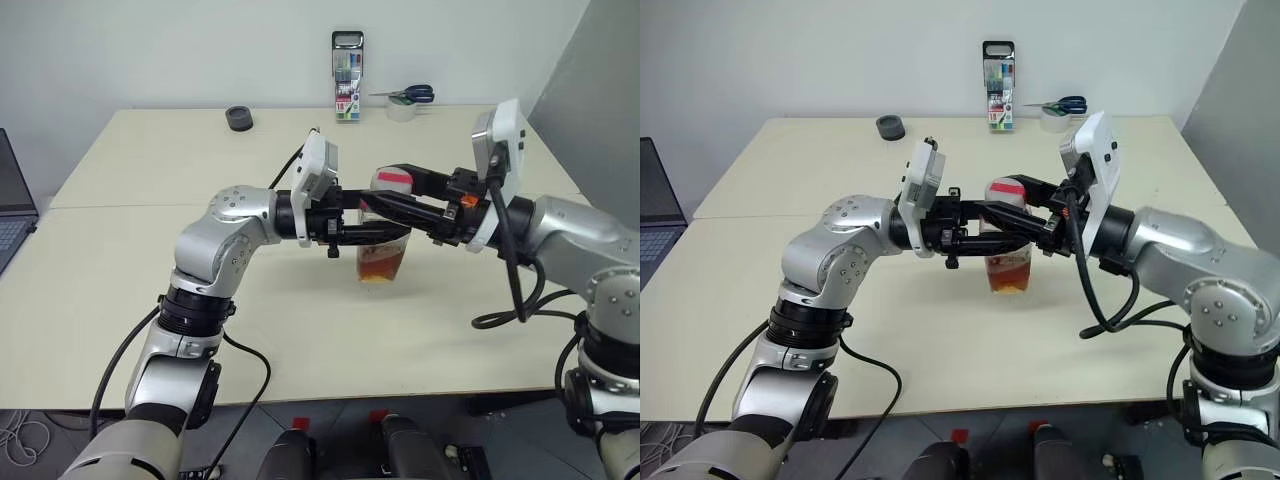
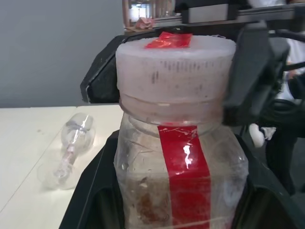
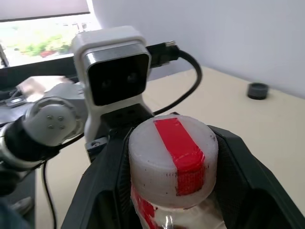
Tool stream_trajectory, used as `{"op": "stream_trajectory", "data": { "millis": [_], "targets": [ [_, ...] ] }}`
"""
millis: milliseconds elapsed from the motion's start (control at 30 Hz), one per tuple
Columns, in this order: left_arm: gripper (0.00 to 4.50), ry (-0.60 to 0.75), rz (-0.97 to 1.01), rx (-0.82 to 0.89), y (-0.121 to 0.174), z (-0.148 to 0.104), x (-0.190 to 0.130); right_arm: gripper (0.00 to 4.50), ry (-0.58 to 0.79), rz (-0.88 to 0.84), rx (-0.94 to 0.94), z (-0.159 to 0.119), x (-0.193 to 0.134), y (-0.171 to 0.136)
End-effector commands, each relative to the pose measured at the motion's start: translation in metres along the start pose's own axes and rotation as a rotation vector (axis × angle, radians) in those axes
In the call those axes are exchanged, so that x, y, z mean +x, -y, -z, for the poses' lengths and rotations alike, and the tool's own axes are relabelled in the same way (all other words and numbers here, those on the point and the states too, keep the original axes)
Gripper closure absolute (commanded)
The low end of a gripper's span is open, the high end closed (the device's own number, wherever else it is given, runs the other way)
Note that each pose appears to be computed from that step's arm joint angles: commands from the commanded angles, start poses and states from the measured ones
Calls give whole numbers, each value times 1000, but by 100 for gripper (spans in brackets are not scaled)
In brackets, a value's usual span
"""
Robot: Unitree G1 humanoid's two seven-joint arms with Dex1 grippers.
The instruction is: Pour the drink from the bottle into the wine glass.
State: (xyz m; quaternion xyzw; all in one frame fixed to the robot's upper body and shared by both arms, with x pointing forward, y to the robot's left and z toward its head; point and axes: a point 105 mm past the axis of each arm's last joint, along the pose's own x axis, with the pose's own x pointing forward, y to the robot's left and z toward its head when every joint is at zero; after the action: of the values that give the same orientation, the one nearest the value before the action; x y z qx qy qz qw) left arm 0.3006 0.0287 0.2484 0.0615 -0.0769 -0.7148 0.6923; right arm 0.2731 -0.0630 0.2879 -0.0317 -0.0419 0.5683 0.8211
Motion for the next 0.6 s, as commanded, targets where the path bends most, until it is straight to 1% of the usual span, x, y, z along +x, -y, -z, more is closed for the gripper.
{"op": "stream_trajectory", "data": {
  "millis": [33, 100, 200, 233, 267, 400, 433, 600],
  "targets": [
    [239, 14, 119, 41, 14, -13, 13, 255, 46, -203, -37, -13, 10, -18],
    [239, 15, 129, 41, 14, -15, 14, 255, 39, -211, -34, -12, 10, -12],
    [239, 13, 126, 41, 13, -15, 14, 255, 40, -163, -13, -12, 3, -2],
    [239, 11, 117, 40, 11, -15, 13, 183, 39, -140, -2, -12, -3, 1],
    [239, 11, 106, 38, 9, -14, 12, 160, 34, -113, -4, -12, -9, 3],
    [239, 12, 70, 35, 3, -10, 11, 15, 16, 4, -15, -9, -30, 6],
    [239, 11, 65, 37, 3, -9, 11, 7, 11, 22, -20, -9, -33, 4],
    [239, 13, 30, 52, -5, -8, 9, 7, 35, 143, -54, -12, -38, -2]
  ]
}}
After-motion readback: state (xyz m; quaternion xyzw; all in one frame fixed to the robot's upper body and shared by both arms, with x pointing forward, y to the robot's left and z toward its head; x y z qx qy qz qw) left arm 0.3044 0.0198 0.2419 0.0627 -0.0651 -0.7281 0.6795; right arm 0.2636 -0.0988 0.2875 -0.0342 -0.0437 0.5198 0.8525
